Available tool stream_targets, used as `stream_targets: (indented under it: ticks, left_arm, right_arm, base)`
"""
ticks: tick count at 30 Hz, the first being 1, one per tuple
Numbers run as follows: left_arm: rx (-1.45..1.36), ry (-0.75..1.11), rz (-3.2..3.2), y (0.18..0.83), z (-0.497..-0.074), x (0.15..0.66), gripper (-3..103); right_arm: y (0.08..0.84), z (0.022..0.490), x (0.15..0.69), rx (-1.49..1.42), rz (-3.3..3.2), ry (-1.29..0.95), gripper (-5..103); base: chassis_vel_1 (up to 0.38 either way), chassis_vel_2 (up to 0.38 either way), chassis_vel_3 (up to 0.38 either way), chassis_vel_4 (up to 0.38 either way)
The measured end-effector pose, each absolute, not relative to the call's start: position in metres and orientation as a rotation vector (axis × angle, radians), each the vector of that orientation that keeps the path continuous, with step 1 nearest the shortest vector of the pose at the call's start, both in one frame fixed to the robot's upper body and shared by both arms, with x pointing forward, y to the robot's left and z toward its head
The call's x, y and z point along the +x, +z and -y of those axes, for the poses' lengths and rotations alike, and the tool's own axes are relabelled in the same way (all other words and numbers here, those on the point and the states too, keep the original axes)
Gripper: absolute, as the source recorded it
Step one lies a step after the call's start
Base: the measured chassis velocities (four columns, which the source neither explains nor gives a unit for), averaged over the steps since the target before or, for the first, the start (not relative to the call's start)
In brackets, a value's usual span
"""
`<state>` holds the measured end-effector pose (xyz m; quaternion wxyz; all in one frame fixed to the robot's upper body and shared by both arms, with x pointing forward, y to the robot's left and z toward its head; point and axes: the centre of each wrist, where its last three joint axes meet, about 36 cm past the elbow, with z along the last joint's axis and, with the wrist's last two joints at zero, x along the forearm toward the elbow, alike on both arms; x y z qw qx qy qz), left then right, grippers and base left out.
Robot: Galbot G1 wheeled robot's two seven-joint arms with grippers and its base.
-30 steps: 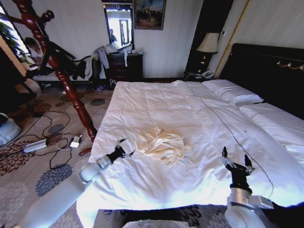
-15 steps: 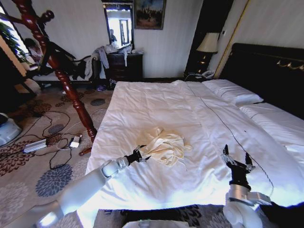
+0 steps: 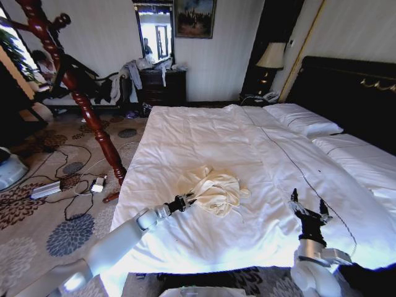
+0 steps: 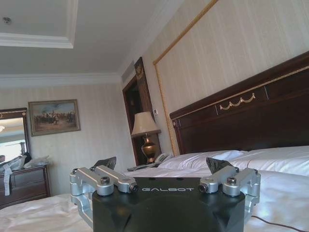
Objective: Pick up the clothes from the bed and hang them on the clothes hanger.
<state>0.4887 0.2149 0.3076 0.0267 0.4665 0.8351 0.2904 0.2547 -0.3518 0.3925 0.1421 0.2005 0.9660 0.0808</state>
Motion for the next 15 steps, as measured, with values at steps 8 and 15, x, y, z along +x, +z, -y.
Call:
stream_targets:
  ticks: [8, 15]
  left_arm:
    - [1.436, 0.894, -2.580, 0.314, -0.221, 0.489, 0]
    - [1.382, 0.818, -2.600, 0.335, -0.227, 0.488, 0]
  right_arm:
    - [0.389, 0.353, 0.255, 0.596, -2.793, 0.233, 100]
    - [0.388, 0.353, 0.255, 0.601, -2.799, 0.232, 100]
  base:
    - [0.000, 0.000, 0.000, 0.000]
    - [0.000, 0.000, 0.000, 0.000]
